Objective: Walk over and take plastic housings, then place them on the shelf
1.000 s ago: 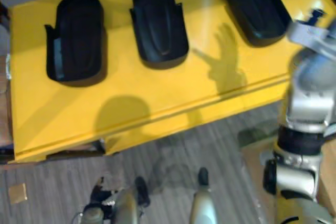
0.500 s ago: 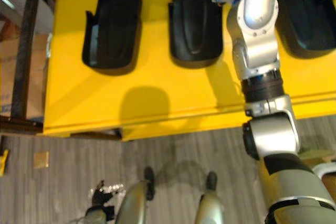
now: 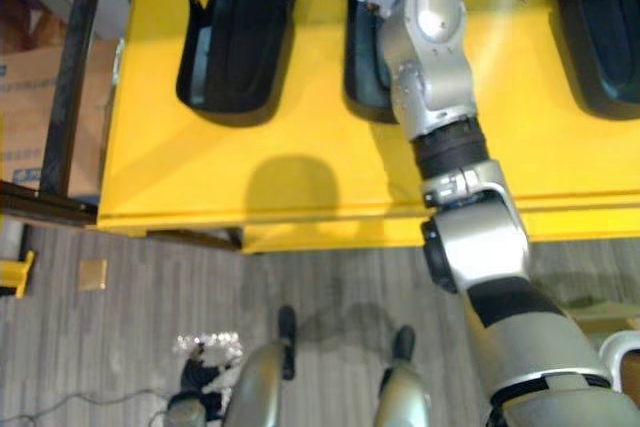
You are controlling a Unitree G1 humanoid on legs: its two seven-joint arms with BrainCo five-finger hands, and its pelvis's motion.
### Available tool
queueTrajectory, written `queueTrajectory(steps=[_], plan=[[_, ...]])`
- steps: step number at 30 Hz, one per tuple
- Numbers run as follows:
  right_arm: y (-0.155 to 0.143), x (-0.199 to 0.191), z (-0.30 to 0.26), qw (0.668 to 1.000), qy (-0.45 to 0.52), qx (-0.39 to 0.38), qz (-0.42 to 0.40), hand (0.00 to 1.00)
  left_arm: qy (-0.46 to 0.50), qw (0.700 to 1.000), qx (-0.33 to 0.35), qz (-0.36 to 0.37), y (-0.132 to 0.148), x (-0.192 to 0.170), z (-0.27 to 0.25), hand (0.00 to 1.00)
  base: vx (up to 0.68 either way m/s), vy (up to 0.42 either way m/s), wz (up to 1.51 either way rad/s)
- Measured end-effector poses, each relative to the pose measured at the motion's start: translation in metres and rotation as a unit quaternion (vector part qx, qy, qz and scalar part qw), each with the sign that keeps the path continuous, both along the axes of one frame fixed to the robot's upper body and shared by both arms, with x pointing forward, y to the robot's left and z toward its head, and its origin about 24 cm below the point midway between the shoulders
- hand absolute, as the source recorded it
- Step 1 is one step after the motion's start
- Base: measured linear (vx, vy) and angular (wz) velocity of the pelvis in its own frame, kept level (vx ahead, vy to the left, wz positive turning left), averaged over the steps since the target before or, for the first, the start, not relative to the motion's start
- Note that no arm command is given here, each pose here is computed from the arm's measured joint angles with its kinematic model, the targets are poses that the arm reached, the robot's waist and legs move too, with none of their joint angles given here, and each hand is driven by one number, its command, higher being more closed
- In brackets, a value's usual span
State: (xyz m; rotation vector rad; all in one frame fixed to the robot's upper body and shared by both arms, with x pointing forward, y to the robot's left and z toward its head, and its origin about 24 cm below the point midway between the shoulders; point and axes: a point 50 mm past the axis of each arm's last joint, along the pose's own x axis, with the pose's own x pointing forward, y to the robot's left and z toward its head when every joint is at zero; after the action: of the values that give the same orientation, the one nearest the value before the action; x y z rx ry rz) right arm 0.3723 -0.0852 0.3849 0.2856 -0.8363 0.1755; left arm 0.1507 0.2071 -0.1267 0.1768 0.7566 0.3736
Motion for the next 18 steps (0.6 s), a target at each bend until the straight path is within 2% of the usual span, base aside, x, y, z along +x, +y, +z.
queueTrajectory(steps=[8,18], plan=[[0.040,0.009,-0.027,0.997,0.068,0.011,0.046,0.00,-0.006,1.000,-0.002,0.006,-0.001,0.004,0.001,0.00,0.00,-0.002,0.02],[0.052,0.014,-0.046,0.992,0.108,0.008,0.058,0.00,-0.017,1.000,-0.002,0.003,-0.007,0.010,0.004,0.00,0.01,-0.001,0.04]])
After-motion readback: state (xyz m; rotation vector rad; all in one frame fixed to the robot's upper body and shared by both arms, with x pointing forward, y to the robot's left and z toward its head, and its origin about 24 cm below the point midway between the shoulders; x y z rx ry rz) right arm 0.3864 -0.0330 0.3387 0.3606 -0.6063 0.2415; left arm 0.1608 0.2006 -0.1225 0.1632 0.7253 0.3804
